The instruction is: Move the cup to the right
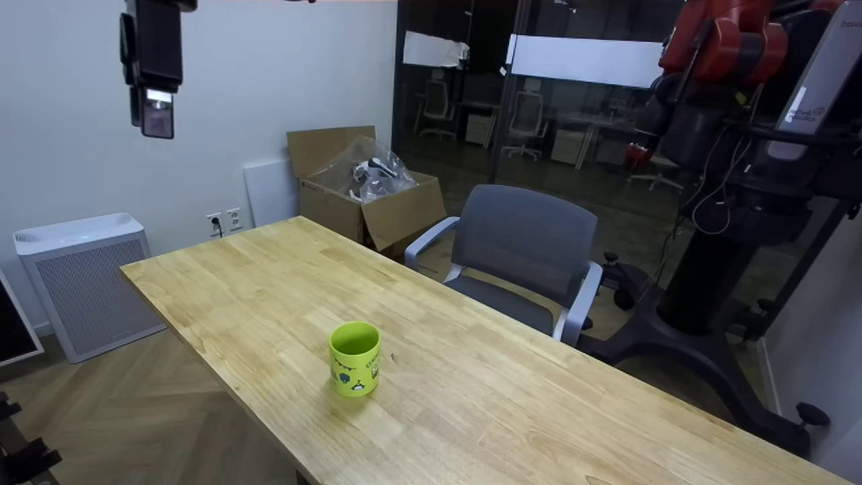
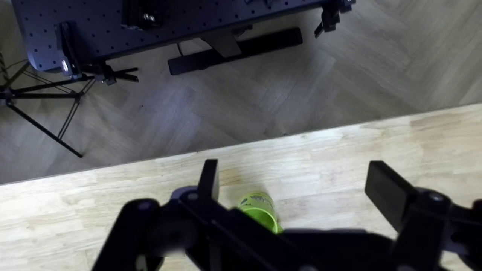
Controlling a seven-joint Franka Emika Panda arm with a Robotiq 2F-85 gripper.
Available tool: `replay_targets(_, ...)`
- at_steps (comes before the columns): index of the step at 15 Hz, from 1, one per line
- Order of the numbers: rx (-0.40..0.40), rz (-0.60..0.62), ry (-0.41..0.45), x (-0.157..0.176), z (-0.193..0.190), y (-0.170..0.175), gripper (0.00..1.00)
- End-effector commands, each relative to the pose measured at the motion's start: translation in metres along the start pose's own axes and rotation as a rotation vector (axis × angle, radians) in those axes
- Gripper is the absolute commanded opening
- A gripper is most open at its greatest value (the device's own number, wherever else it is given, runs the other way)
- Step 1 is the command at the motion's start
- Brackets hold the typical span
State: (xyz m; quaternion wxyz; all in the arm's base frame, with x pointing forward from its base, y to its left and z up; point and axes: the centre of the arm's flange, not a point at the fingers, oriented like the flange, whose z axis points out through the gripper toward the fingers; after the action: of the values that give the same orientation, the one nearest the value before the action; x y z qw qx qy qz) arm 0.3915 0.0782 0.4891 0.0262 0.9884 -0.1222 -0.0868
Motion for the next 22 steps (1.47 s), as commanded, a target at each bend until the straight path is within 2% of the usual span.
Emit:
replay_targets(1,0.033,0.069,0.073,0.054,0.006,0.015,1.0)
replay_targets(3,0.042,0.105,0.164,0.092,0.017,0.03,1.0)
replay_targets(5,0.058,0.128,0.216,0.129,0.032,0.041,1.0)
replay_targets(8,0.052,0.139,0.244,0.174,0.063,0.048,1.0)
replay_targets(11,0.033,0.112,0.218,0.203,0.1,0.039,1.0)
replay_targets(14,-0.009,0.09,0.177,0.216,0.136,0.027,1.0)
replay_targets(15,0.019,0.085,0.186,0.196,0.13,0.037,1.0)
replay_targets(17,0.006,0.072,0.165,0.205,0.147,0.031,1.0)
replay_targets(20,0.001,0.06,0.164,0.207,0.15,0.029,1.0)
replay_targets(22,0.031,0.052,0.168,0.204,0.164,0.029,1.0)
